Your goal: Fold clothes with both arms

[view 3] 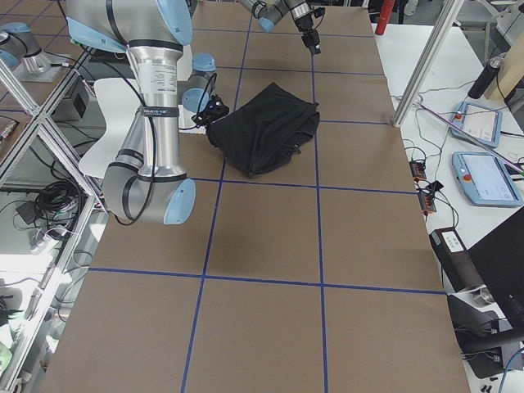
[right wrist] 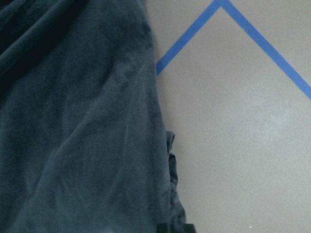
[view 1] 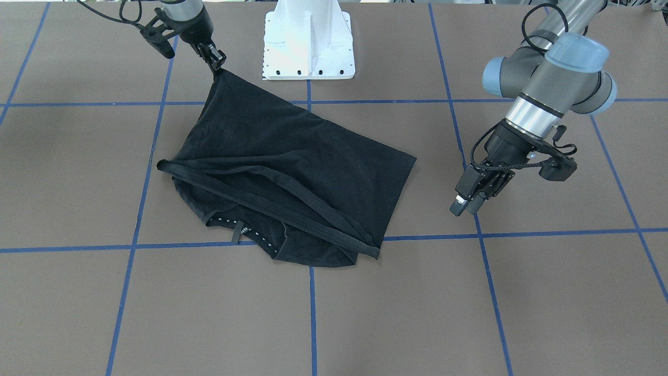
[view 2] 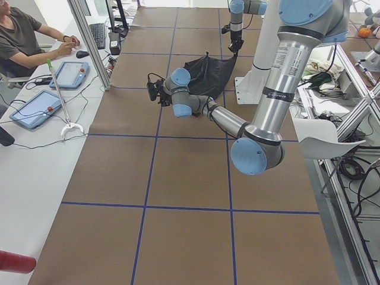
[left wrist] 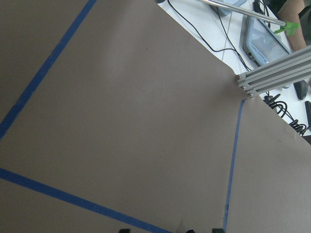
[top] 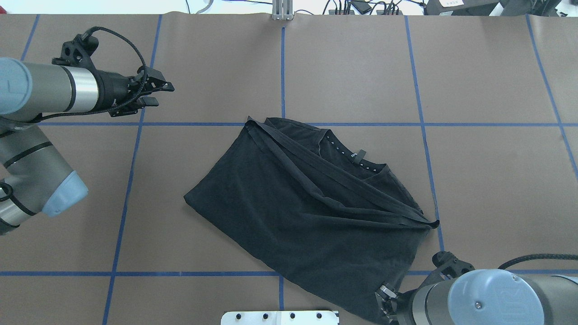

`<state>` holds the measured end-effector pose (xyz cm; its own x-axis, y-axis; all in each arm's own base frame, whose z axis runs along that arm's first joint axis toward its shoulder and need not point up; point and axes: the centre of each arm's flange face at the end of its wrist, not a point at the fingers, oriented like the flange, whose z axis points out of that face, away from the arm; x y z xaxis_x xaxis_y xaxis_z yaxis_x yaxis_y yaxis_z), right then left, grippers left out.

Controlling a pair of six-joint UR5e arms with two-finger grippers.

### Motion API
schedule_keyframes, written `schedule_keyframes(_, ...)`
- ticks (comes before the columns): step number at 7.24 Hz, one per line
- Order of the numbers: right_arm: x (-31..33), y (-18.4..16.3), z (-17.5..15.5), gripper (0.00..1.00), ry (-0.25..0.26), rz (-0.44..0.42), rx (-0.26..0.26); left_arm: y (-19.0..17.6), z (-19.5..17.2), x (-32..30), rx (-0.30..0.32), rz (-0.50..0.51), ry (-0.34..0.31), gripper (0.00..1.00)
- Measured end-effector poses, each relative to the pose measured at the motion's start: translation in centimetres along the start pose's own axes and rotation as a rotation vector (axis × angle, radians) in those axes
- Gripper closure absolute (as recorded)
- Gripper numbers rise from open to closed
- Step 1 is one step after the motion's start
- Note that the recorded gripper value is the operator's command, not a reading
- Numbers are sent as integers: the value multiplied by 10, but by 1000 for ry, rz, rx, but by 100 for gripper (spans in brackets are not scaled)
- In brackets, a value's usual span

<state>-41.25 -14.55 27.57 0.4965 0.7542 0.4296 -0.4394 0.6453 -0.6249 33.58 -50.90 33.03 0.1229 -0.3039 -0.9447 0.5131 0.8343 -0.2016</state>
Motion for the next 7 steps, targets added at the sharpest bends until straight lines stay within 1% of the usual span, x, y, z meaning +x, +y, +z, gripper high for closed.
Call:
schedule_keyframes(1, -7, -5, -12, 0, -27, 22, -1, 17, 2, 1, -21, -11, -39, 33)
schedule_keyframes(2, -24, -19, -38, 0, -92, 33, 2, 41, 0, -4, -42, -26, -87, 33)
schedule_keyframes(3, -45, -36, -67, 0, -176, 32, 13, 70, -8, -18, -57, -44, -130, 34)
schedule_keyframes(4, -66, -55, -93, 0, -251, 39, 39, 104, -10, -38, -68, -59, -170, 35)
schedule_keyframes(5, -78, -73, -110, 0, -295, 35, 72, 130, -1, -53, -76, -72, -202, 36)
schedule_keyframes(6, -83, -82, -117, 0, -310, 18, 96, 144, 11, -60, -81, -75, -224, 39)
schedule_keyframes(7, -86, -87, -118, 0, -312, 9, 109, 152, 21, -62, -86, -75, -236, 41)
